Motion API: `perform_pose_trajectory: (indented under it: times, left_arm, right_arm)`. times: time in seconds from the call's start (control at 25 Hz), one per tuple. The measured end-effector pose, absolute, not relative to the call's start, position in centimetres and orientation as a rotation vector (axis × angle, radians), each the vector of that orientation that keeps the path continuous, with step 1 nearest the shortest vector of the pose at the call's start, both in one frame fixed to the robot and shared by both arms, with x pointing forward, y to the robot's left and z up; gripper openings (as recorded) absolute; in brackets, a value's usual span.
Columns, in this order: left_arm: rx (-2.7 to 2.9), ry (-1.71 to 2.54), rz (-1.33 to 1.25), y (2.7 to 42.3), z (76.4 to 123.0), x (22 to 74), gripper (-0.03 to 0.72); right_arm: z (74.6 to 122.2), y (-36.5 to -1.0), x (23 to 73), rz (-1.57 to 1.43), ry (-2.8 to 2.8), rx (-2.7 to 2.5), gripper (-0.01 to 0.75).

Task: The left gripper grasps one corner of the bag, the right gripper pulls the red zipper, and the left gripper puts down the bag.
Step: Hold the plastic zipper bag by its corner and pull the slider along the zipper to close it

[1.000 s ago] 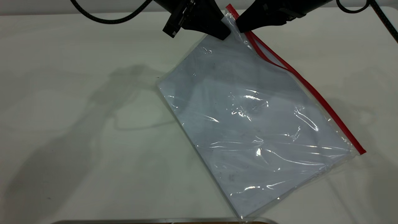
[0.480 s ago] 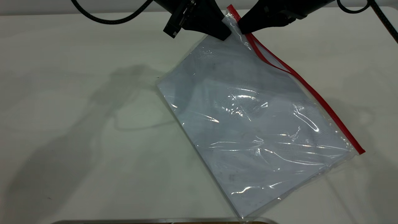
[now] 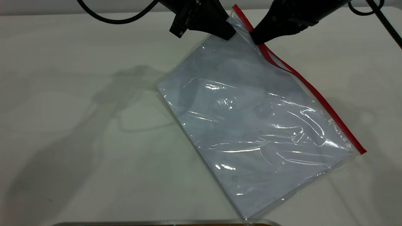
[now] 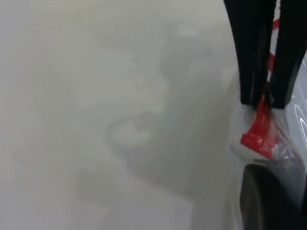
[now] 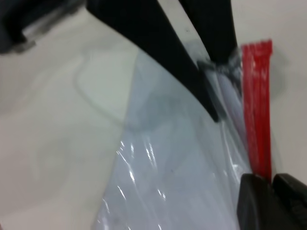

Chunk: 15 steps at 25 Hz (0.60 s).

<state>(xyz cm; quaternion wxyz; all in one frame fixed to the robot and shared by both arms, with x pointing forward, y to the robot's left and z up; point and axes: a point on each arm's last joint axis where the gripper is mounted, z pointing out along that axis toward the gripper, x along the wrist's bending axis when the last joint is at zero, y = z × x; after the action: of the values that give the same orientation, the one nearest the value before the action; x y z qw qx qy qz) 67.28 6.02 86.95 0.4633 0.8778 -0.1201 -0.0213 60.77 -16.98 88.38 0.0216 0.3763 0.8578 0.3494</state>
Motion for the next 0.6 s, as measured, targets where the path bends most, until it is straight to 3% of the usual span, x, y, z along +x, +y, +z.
perform_pose_trajectory:
  times: [0.6]
  left_arm:
    - [2.140, -0.068, -0.051, 11.0, 87.2, 69.7, 0.053]
  right_arm:
    - [87.5, -18.1, 60.6, 0.796, 2.709, 1.128, 0.039]
